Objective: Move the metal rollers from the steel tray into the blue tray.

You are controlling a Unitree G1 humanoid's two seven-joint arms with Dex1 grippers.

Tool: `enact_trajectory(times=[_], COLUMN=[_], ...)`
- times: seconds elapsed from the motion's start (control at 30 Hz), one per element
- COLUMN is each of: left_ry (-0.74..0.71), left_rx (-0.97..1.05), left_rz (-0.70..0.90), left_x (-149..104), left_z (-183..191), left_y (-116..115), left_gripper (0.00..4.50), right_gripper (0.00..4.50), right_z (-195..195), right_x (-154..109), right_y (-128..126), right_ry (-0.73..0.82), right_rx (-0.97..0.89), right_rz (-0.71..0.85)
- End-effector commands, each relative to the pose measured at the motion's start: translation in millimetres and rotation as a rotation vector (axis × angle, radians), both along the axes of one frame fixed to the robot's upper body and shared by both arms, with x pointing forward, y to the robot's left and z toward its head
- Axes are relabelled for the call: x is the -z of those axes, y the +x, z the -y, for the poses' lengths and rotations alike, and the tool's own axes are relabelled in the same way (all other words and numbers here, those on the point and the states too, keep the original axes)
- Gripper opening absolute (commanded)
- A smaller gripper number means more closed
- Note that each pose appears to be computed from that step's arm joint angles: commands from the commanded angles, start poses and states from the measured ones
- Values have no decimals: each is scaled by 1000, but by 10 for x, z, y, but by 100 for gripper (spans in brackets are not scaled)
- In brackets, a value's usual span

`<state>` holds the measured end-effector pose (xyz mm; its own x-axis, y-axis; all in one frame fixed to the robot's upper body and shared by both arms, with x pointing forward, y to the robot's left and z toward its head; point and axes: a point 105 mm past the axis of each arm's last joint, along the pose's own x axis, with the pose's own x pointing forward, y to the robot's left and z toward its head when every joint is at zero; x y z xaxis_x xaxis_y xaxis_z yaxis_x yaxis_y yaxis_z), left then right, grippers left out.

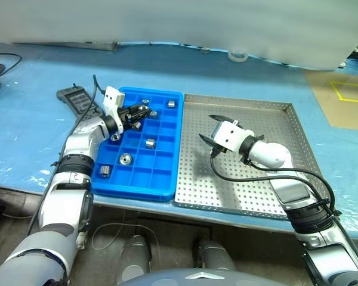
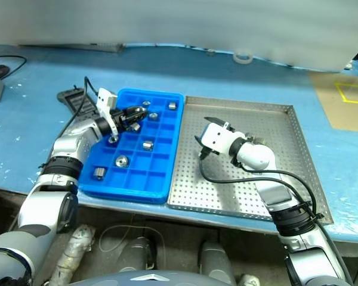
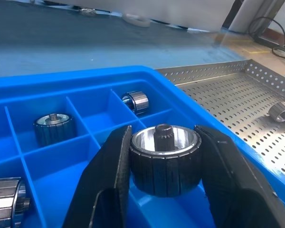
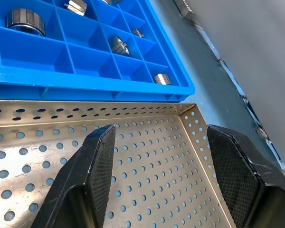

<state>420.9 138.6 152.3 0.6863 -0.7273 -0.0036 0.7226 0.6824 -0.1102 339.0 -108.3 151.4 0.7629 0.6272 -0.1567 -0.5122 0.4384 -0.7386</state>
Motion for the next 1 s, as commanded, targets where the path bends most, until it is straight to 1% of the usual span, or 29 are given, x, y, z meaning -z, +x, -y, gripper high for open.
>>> enact_trajectory(times=[0.03,0.2,0.4,0.53,0.73,0.8,0.9,0.93,1.0], left_ry=[-8,-6,42,52,69,72,95,92,60], left_rx=[68,129,138,171,139,128,84,87,98], left_rz=[64,46,-17,-49,-95,-92,-87,-84,-51], left_x=[-143,-83,190,306,431,435,439,425,294], left_z=[202,379,428,518,532,529,492,489,481], left_y=[-25,-80,-123,-193,-168,-159,-116,-118,-118], left_gripper=[170,170,170,170,170,242,329,329,329], right_gripper=[316,316,316,316,316,318,318,318,318], right_z=[22,36,63,67,71,71,69,69,77], right_x=[-133,-125,-108,-91,-78,-78,-74,-71,-66], right_y=[-25,-34,-36,-39,-35,-34,-38,-40,-44], right_ry=[0,-4,-8,-9,-11,-12,-9,-9,-10], right_rx=[2,6,18,22,28,29,30,30,31], right_rz=[52,49,46,44,43,44,42,41,40])
